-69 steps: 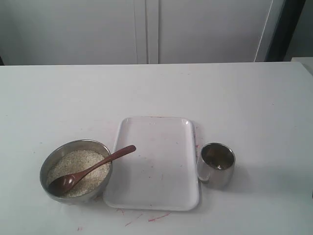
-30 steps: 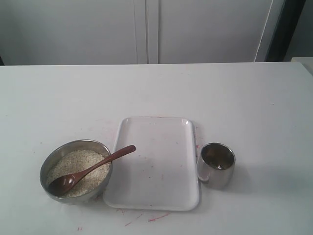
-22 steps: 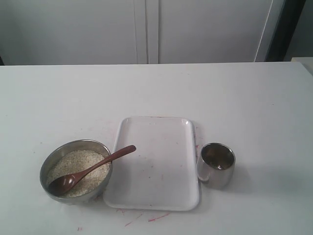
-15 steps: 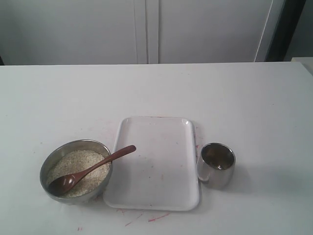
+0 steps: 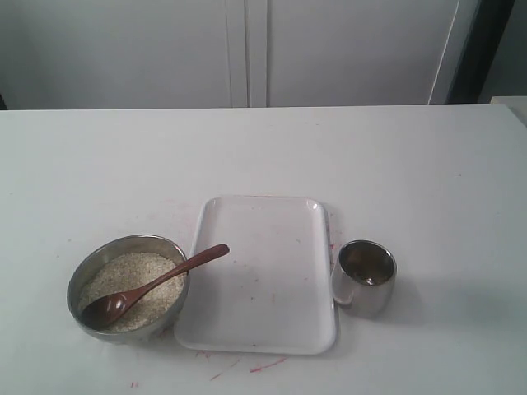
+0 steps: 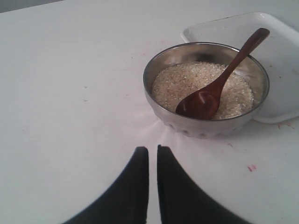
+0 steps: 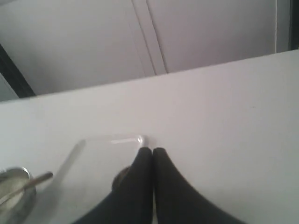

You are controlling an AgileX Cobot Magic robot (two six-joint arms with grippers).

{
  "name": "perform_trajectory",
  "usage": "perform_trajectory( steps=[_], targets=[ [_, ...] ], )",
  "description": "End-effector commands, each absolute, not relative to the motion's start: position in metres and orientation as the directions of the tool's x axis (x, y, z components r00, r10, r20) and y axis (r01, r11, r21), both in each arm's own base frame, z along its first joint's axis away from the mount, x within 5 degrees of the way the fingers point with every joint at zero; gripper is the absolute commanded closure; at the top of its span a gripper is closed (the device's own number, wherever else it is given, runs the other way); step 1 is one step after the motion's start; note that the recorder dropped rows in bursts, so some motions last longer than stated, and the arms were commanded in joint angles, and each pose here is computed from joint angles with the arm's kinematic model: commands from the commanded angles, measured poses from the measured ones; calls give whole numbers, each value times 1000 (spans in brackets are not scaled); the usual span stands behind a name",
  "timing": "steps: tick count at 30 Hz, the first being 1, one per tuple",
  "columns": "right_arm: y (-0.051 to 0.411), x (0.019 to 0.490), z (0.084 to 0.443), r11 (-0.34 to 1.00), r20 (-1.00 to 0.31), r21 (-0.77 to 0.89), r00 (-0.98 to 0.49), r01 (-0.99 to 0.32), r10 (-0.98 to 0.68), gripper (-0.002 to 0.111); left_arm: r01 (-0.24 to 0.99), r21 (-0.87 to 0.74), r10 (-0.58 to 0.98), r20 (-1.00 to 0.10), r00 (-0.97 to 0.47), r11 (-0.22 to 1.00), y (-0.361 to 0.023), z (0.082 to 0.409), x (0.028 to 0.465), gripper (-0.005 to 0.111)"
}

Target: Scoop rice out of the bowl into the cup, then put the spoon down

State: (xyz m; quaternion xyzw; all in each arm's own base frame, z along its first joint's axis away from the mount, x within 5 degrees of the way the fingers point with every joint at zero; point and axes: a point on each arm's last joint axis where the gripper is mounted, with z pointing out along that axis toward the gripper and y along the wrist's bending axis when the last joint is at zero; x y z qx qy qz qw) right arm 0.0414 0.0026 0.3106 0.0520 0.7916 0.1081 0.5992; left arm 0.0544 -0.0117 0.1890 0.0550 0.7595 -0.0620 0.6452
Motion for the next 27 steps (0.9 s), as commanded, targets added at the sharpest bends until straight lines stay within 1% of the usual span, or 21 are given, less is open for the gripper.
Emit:
perform_trajectory(
  steps=[1,4,6,10,15,19,22,24,27],
  targets=[
    [10,59,347,989,-879,83,-477,-120,16,108,172,-36,-8,-987,-159,984,-12,191,54,92],
    [21,78,372,971,-834,55,-545,-232,-83,108,172,-36,-8,-987,-159,984,-12,191,54,92],
    [28,91,386,952,-816,53,-563,-302,-134,108,172,-36,-8,-987,-159,984,-12,191,54,92],
    [44,125,408,914,-759,127,-631,-385,-160,108,172,-36,-8,-987,-159,984,-12,191,54,92],
    [69,169,422,827,-698,226,-678,-515,-232,108,172,-36,-8,-987,-159,984,-12,191,54,92],
    [97,196,423,773,-653,214,-676,-597,-341,108,172,-36,-8,-987,-159,984,-12,191,54,92],
    [127,210,416,724,-612,173,-649,-667,-452,108,172,-36,-8,-987,-159,984,-12,191,54,92],
    [147,217,408,711,-573,121,-634,-693,-519,108,172,-36,-8,-987,-159,984,-12,191,54,92],
    [178,231,391,684,-498,0,-593,-729,-632,108,172,-36,-8,-987,-159,984,-12,191,54,92]
  ],
)
